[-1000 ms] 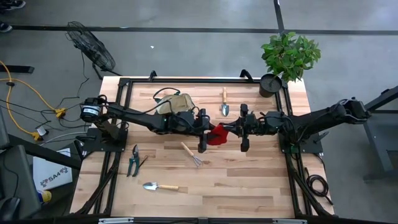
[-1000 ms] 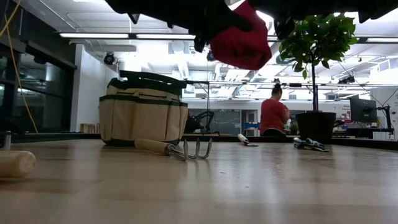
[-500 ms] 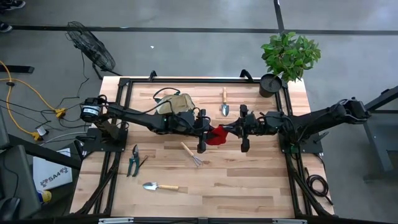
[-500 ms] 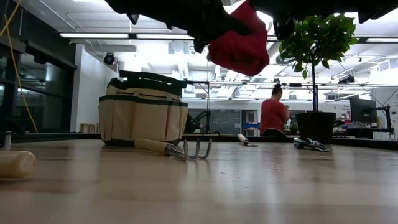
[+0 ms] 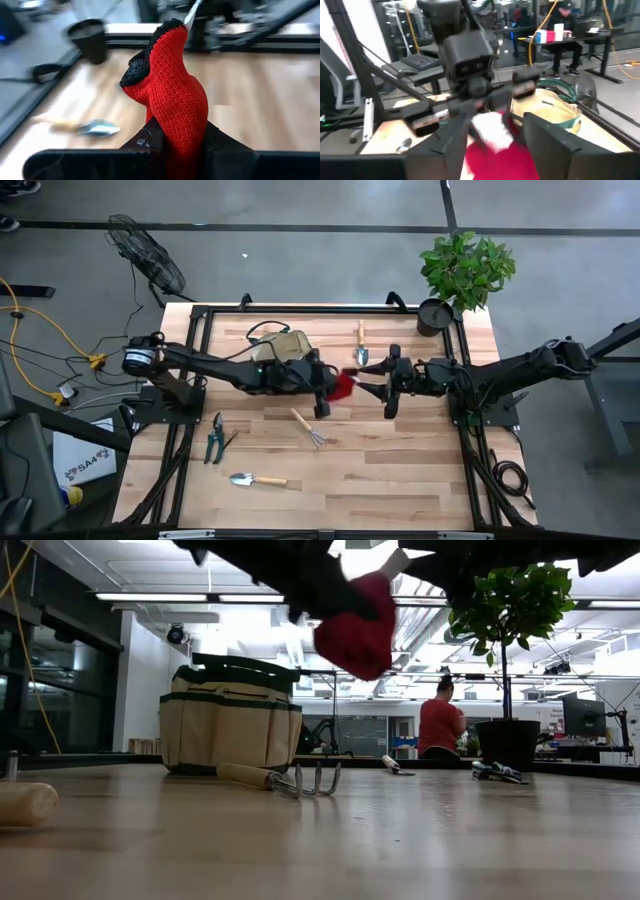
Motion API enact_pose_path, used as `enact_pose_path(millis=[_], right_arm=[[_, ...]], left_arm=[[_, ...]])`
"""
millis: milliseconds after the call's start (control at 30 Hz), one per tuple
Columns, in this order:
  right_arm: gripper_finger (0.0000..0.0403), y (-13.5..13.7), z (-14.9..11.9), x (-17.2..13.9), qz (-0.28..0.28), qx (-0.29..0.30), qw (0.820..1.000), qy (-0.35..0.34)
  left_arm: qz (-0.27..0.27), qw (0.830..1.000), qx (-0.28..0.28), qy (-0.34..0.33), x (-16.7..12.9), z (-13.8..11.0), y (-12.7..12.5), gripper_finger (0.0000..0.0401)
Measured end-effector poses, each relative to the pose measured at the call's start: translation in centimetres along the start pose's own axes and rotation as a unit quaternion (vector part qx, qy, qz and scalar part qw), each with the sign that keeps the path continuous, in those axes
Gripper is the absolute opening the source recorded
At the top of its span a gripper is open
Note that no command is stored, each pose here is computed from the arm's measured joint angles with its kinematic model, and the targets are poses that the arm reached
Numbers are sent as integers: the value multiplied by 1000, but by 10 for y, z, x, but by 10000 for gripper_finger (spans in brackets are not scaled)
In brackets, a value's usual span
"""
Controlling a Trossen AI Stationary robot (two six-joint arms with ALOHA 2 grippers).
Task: Pick & Place Garden tools in Gardening bag
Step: Put the red gloves into the gardening bag
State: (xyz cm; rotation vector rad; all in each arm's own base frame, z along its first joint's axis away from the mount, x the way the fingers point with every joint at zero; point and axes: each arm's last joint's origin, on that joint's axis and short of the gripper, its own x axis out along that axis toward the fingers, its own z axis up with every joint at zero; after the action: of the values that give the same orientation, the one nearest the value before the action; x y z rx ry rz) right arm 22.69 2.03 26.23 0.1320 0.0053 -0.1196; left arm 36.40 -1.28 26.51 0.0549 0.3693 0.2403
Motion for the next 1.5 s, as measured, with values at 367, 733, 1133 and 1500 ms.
enact_pose_path(millis=[367, 733, 1133, 1500], right_arm=[[207, 0, -3, 0, -2, -2, 1000, 15], [206, 0, -4, 0, -3, 8, 1000, 22], [206, -1, -5, 0, -3, 8, 1000, 23], [206, -1, -5, 0, -3, 9, 1000, 25]], left_arm=[[158, 984, 24, 82, -52, 8, 24, 39], [228, 969, 34, 94, -87, 15, 39, 40], [311, 945, 50, 91, -100, 18, 46, 41], [358, 917, 0, 177, -98, -4, 78, 41]])
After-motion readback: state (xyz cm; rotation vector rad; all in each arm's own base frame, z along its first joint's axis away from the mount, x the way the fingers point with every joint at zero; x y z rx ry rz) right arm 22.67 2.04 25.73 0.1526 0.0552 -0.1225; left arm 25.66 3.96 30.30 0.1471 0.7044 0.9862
